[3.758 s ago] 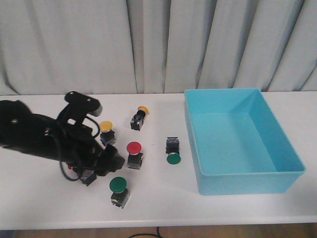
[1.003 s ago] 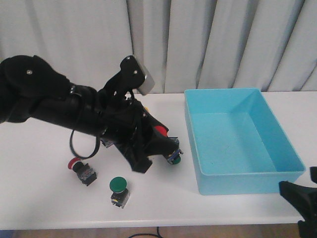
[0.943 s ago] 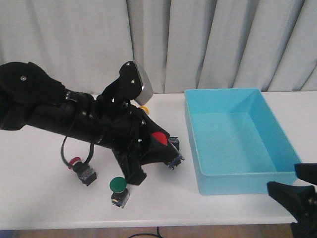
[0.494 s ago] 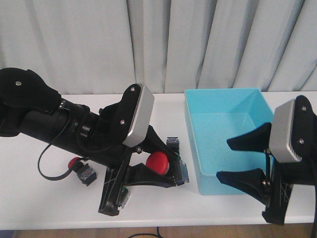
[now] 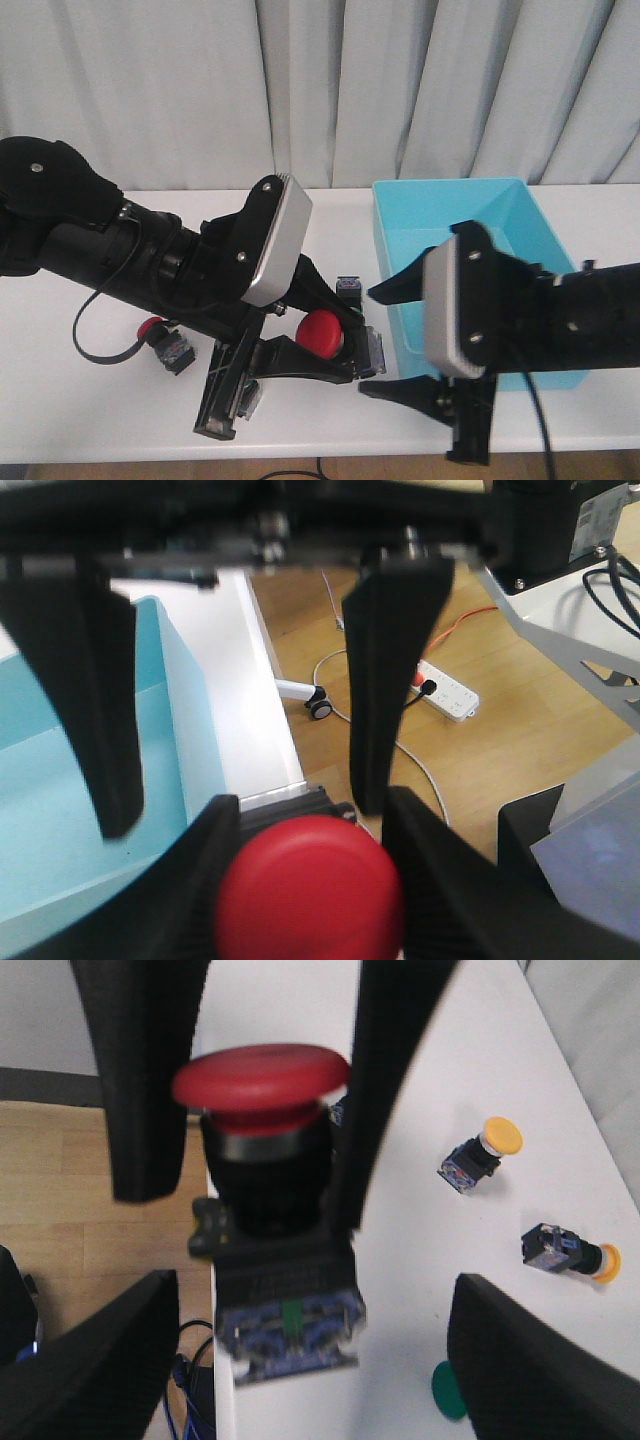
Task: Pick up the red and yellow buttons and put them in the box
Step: 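Carry the red button toward the box and pass it to the right gripper, then lower the red button into the box with the right gripper and release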
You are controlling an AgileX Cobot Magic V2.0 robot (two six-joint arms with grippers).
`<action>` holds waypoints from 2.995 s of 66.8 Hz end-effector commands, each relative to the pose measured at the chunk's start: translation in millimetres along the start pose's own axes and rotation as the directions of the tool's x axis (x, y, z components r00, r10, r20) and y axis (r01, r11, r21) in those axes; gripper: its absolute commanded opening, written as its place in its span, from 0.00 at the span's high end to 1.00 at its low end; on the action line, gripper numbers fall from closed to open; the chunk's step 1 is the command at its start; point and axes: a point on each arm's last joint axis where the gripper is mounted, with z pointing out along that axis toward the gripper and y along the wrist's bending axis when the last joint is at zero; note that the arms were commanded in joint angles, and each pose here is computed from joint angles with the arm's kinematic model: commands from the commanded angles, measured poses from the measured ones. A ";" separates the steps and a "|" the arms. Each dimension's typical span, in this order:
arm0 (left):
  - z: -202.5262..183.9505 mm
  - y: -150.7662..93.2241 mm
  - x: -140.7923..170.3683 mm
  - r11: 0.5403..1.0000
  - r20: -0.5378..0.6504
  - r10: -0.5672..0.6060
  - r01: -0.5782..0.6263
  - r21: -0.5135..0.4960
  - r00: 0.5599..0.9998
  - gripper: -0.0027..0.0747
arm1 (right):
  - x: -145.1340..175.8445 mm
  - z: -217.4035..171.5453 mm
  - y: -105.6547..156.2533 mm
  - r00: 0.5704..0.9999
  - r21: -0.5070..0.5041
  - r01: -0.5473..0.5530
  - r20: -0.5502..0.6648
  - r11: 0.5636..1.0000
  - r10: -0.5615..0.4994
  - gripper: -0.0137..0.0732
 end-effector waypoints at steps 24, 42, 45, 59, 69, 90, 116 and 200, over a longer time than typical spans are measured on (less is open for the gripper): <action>-13.0 -0.5 -21.1 0.999 0.085 0.013 -0.009 -0.043 0.996 0.80 | -12.6 19.9 -0.4 1.000 -0.007 0.012 0.024 1.000 -0.011 0.33; -13.0 -0.4 -21.1 0.999 0.085 0.013 -0.009 -0.044 0.996 0.79 | -12.6 19.9 -0.5 1.000 -0.006 0.011 0.023 1.000 -0.011 0.51; -13.0 -0.4 -21.1 0.999 0.085 0.013 -0.009 -0.044 0.996 0.78 | -12.6 19.9 -0.5 1.000 -0.006 0.011 0.023 1.000 -0.011 0.54; -13.0 -0.4 -21.1 0.999 0.085 0.013 -0.009 -0.044 0.996 0.66 | -12.6 19.9 -0.5 1.000 -0.006 0.011 0.023 1.000 -0.011 0.59; -13.0 -0.4 -21.1 0.999 0.085 0.005 -0.002 -0.044 0.996 0.47 | -12.3 20.0 -0.3 1.000 -0.006 0.010 0.023 1.000 -0.010 0.59; -12.3 2.2 -11.6 0.997 -0.013 -0.038 0.037 -0.068 0.999 0.31 | -12.1 20.0 -1.1 1.000 0.002 -0.015 0.020 1.000 0.015 0.59; -22.2 17.9 29.8 0.904 -0.345 -0.359 0.230 -0.361 0.867 0.31 | 7.8 16.1 -15.7 0.954 0.182 -0.246 -0.131 0.952 0.271 0.58; -28.9 20.6 39.7 0.623 -0.204 -0.737 0.531 -0.574 0.645 0.31 | 178.6 65.9 -153.2 0.051 0.687 -0.672 -0.329 0.276 0.943 0.56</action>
